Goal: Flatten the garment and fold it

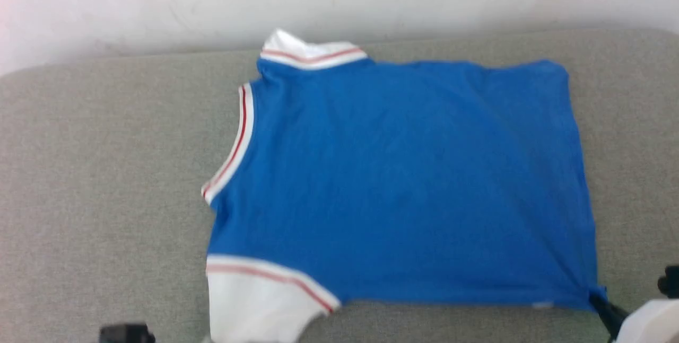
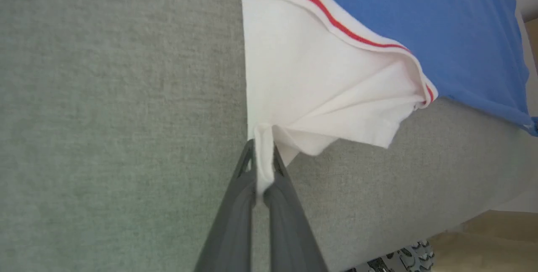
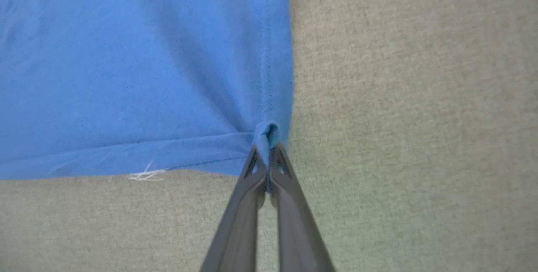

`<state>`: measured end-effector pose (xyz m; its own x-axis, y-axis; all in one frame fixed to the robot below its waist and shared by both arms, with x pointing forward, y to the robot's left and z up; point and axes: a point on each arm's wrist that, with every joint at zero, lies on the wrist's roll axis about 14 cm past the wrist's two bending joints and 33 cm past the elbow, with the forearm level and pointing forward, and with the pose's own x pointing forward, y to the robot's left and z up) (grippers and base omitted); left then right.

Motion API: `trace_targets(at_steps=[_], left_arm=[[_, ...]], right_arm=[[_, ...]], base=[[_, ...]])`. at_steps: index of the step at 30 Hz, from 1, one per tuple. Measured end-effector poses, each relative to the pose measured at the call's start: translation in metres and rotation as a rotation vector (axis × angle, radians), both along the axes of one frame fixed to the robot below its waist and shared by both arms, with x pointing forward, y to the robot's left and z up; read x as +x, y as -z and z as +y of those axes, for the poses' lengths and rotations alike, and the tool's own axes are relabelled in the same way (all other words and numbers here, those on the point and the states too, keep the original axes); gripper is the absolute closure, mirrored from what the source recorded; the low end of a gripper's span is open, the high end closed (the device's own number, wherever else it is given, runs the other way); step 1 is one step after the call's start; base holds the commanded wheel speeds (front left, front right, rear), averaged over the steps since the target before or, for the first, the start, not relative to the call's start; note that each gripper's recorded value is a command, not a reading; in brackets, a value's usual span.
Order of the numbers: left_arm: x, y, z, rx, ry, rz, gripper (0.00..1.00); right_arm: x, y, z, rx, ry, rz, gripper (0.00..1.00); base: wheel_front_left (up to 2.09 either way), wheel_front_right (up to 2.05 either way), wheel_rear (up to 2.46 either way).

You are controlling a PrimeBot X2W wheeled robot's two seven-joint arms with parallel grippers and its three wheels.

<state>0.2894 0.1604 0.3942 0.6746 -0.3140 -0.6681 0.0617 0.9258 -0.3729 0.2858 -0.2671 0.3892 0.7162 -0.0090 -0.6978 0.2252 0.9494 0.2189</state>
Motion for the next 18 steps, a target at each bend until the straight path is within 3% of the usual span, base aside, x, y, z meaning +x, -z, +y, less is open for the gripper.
trace_targets(at_steps=[4, 12, 18], left_arm=[[-0.036, 0.010, -0.001, -0.027, 0.013, 0.142, 1.00], [-0.078, 0.013, 0.000, -0.073, -0.008, 0.277, 1.00], [-0.066, -0.009, 0.009, -0.060, -0.049, 0.166, 1.00]], right_arm=[[-0.022, 0.003, -0.005, 0.000, 0.003, 0.054, 1.00], [-0.065, 0.024, 0.000, 0.037, -0.024, 0.221, 1.00], [-0.064, 0.013, -0.003, 0.033, -0.017, 0.191, 1.00]], base=[[0.00, 0.00, 0.00], [0.00, 0.00, 0.00], [0.00, 0.00, 0.00]])
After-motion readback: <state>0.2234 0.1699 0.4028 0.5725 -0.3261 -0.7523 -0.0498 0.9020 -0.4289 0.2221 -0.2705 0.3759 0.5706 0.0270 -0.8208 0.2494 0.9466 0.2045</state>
